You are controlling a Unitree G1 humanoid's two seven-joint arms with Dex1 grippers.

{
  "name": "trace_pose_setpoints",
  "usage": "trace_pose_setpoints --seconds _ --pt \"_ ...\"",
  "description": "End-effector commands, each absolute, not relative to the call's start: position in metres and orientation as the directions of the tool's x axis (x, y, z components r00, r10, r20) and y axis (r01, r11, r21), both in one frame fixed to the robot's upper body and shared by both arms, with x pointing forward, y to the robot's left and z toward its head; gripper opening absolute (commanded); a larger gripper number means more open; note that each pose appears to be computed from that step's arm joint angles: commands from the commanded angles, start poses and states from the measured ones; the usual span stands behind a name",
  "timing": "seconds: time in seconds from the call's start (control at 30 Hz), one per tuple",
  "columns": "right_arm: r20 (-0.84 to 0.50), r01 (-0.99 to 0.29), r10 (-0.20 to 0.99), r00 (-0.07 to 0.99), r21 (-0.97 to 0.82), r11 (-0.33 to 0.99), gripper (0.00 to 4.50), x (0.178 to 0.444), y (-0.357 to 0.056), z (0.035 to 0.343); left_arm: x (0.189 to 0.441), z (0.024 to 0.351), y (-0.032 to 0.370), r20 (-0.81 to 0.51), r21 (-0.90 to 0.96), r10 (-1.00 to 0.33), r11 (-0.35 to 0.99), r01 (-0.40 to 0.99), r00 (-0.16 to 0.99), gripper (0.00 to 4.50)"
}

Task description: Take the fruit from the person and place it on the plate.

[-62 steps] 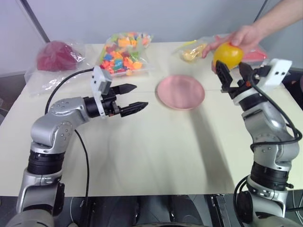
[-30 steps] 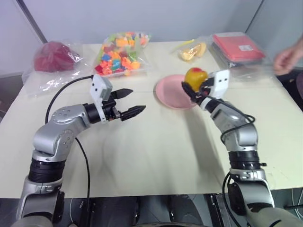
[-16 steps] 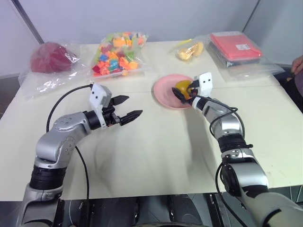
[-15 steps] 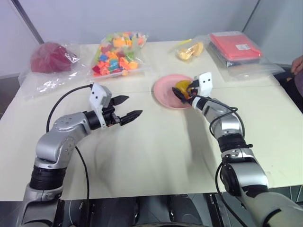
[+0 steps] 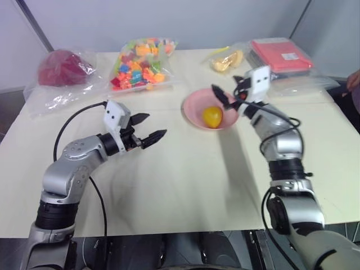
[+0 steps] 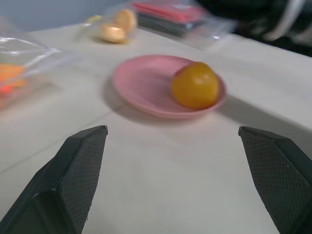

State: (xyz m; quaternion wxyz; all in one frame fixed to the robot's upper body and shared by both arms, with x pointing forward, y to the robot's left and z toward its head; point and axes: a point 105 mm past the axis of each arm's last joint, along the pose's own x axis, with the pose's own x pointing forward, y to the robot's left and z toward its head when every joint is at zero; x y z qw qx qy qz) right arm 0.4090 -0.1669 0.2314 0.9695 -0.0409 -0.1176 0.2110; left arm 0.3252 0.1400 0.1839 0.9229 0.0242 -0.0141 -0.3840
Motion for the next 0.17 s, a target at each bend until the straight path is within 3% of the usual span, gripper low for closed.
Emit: trace_pose_setpoints --seconds 0.03,0.17 --pt "0.268 -0.317 0.348 0.898 -0.153 0.936 4.42 0.382 -0.202 0.253 0.331 0.193 0.162 0.075 0.088 -0.599 0.800 0.593 0.797 4.50" --pt "0.267 -0.214 0.248 0.931 -0.150 0.965 4.42 0.362 -0.238 0.253 0.329 0.188 0.174 0.081 0.077 -0.534 0.845 0.529 0.841 4.50"
